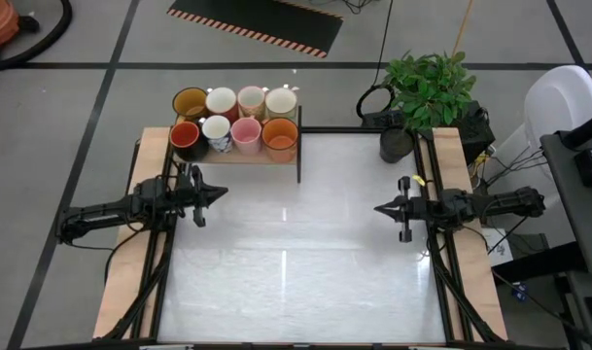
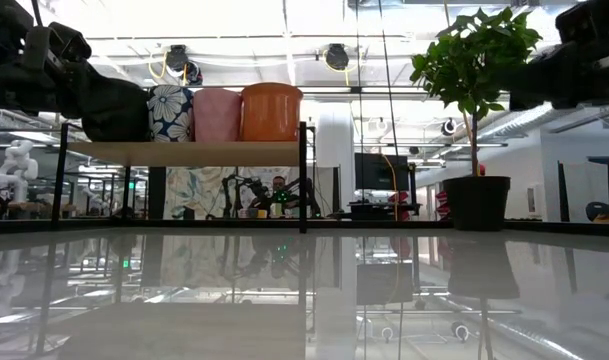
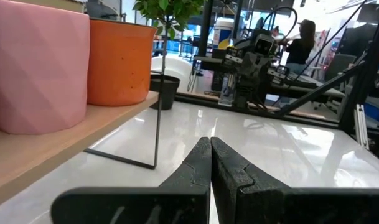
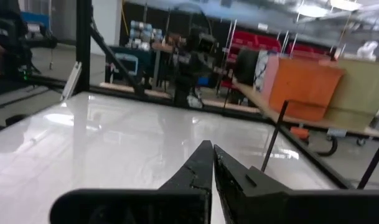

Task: Place coffee mugs
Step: Return to Home Position

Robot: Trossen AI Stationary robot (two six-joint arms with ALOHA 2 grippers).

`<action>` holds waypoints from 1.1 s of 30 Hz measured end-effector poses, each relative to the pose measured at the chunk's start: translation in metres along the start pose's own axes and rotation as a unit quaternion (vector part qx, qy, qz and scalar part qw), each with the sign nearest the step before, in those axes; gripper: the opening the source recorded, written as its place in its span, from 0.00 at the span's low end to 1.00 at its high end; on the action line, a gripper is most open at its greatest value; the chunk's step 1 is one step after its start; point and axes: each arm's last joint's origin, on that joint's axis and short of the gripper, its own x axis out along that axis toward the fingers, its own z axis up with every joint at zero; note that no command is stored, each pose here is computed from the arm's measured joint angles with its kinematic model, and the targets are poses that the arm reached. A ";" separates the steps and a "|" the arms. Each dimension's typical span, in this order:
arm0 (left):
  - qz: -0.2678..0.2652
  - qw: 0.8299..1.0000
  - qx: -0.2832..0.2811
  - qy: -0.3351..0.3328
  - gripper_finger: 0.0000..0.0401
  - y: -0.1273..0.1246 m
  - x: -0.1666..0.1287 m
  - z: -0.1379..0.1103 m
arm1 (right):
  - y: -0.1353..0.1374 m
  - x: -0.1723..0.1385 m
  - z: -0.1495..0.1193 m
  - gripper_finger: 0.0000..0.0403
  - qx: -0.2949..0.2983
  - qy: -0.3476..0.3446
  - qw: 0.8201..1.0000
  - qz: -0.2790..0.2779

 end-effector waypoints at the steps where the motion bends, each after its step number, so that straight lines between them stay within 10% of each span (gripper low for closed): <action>1: 0.000 1.000 0.000 0.000 0.00 0.000 0.000 0.000 | 0.000 -0.001 0.001 0.00 -0.002 -0.009 1.000 -0.001; 33: -0.102 0.995 -0.018 -0.003 0.00 -0.006 -0.001 0.002 | 0.000 -0.001 0.003 0.00 -0.004 -0.019 1.000 0.010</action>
